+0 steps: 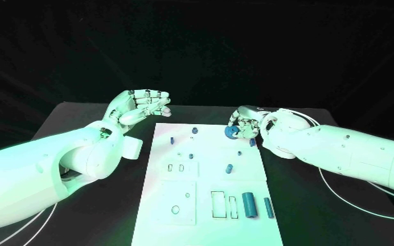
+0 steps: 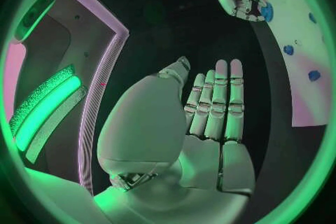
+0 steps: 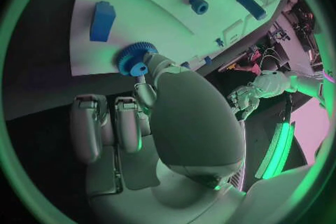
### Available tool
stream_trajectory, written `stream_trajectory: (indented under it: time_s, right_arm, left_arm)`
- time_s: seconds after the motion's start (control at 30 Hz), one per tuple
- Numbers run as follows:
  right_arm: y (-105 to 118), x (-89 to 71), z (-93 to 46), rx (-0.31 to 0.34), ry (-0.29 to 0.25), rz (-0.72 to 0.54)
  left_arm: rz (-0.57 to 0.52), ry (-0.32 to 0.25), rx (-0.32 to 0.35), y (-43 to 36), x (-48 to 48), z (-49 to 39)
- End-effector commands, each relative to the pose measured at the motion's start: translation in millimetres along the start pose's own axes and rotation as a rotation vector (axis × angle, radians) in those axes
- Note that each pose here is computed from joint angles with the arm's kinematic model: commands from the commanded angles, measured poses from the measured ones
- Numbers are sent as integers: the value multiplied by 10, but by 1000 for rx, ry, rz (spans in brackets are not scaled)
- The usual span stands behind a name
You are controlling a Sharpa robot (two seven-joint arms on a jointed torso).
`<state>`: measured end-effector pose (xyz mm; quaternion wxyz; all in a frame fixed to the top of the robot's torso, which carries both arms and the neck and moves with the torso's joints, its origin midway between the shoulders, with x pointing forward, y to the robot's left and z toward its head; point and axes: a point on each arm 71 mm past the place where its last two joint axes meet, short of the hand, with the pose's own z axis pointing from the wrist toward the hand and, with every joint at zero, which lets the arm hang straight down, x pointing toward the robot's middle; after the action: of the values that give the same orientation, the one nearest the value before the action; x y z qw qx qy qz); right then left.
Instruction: Assemble the parts on the task board
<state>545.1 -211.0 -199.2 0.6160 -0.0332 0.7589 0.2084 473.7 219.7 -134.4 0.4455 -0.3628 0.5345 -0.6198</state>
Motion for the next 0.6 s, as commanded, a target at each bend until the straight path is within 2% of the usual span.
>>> stream_trajectory:
  time_s: [0.03,0.33,0.6]
  right_arm:
    - [119,-31,-30,-60,-76,-60]
    - [573,-80,-72,-175,-126,-116]
    - [1058,-33,-36,-258,-169,-172]
  left_arm:
    - [-11,16,6,-11,20,7]
    - [-11,17,6,-10,23,9]
    - [-13,21,6,-8,42,17]
